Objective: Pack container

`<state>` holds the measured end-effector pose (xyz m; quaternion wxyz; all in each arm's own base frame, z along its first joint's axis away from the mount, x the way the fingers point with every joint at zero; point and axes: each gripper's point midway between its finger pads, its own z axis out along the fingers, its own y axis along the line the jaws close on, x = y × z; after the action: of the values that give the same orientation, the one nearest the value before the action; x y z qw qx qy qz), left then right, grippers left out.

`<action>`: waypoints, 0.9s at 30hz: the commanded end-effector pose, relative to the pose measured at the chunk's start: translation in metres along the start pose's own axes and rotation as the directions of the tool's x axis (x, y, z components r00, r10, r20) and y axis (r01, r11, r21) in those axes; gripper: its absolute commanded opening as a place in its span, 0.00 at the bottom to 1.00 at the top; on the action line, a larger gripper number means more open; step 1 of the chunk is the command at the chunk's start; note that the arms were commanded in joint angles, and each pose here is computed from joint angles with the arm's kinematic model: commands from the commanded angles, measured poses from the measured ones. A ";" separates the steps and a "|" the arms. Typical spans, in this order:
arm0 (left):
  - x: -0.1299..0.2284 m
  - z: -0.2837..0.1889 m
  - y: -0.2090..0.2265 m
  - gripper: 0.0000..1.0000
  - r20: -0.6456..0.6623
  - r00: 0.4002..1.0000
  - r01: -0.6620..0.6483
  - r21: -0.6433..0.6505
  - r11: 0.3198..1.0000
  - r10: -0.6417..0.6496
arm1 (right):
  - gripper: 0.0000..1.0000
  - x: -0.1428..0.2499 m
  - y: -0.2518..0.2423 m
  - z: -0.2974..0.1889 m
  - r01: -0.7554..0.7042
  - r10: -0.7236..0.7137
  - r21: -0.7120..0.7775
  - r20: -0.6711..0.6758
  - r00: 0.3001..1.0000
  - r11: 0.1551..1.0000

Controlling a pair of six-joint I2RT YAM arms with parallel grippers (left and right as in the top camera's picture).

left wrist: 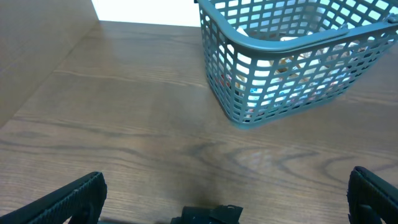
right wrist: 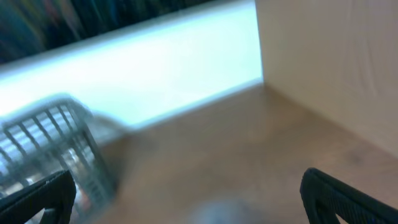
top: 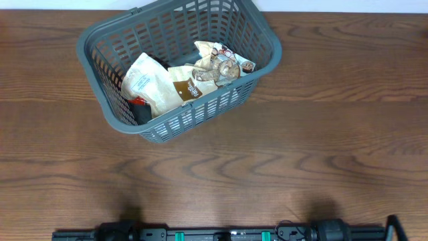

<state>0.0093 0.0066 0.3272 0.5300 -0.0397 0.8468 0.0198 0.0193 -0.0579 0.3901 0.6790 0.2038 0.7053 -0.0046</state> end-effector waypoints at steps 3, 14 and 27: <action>0.010 0.000 0.000 0.99 -0.030 0.999 0.012 -0.002 1.000 -0.012 | 0.99 -0.022 0.013 0.014 -0.042 0.046 -0.031 0.111 0.993 0.999; 0.010 0.000 0.000 0.99 -0.030 0.999 0.013 -0.002 1.000 -0.013 | 0.99 -0.020 0.057 0.076 -0.036 0.112 -0.212 0.363 0.925 0.977; 0.010 0.000 0.000 0.99 -0.030 0.999 0.012 -0.002 1.000 -0.012 | 0.99 0.064 0.075 0.167 0.016 0.113 -0.307 0.397 0.911 0.952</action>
<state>0.0096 0.0066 0.3263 0.5288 -0.0397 0.8476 0.0198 0.1867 -0.0207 0.3620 0.8412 0.1196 0.5210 0.0817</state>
